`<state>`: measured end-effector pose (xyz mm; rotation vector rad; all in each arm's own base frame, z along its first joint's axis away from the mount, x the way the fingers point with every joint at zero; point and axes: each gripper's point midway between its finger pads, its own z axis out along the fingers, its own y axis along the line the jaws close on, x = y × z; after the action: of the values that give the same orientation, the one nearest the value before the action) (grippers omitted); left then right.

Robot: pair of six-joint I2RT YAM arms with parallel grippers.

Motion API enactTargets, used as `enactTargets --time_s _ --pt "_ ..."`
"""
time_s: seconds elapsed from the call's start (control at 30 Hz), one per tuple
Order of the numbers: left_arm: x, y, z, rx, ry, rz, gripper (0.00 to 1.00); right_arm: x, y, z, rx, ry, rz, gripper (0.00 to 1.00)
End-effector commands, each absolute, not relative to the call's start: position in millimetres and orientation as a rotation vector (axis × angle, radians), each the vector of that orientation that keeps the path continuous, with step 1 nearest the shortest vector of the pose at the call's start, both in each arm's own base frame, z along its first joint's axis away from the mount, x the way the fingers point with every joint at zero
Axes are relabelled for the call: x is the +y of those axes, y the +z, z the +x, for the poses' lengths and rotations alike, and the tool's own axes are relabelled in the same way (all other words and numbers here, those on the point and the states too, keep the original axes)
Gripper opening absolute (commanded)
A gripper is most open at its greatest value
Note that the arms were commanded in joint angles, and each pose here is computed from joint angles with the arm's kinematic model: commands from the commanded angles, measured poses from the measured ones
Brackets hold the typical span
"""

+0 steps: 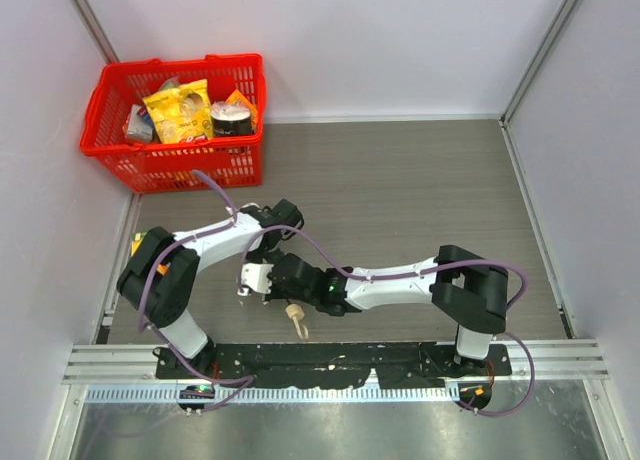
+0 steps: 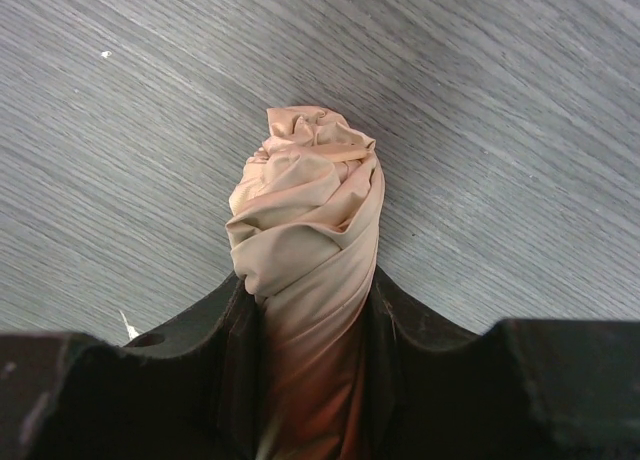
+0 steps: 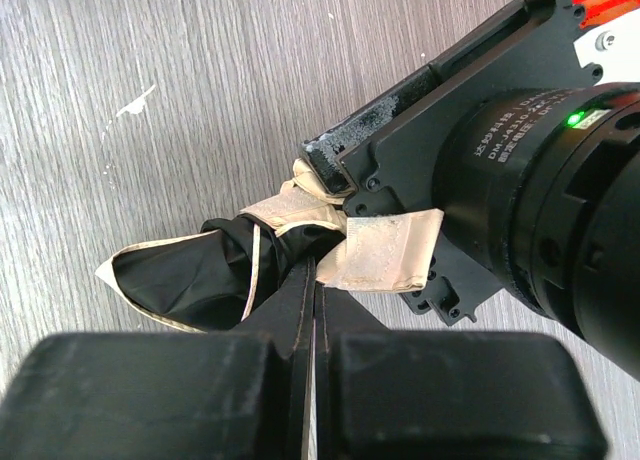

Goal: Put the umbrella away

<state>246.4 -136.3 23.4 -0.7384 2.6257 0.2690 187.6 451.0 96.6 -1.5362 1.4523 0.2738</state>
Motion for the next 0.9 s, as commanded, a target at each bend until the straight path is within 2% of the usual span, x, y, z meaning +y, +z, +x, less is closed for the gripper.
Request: enactTargets --time_s 0.0,0.17,0.3,0.47,0.67,0.77,0.87 --pt "-155 14 278 2.499 0.140 -0.834 0.00 514 214 140 1.098 0.608 -1.367 0.02" --pt "-160 10 276 2.512 0.097 -0.844 0.00 517 212 140 1.115 0.642 -1.328 0.08" --pt "-168 12 273 2.500 -0.016 -0.875 0.00 502 235 159 1.162 0.670 -1.132 0.02" --pt "-168 32 274 2.410 -0.161 -0.898 0.00 455 256 183 1.260 0.664 -0.801 0.01" --pt "-163 88 284 2.175 -0.447 -0.895 0.00 362 210 223 1.481 0.645 -0.430 0.01" --pt "-163 122 284 2.105 -0.536 -0.864 0.00 344 190 241 1.627 0.760 -0.304 0.01" --pt "-158 152 280 2.020 -0.623 -0.859 0.00 333 175 251 1.744 0.749 -0.302 0.06"
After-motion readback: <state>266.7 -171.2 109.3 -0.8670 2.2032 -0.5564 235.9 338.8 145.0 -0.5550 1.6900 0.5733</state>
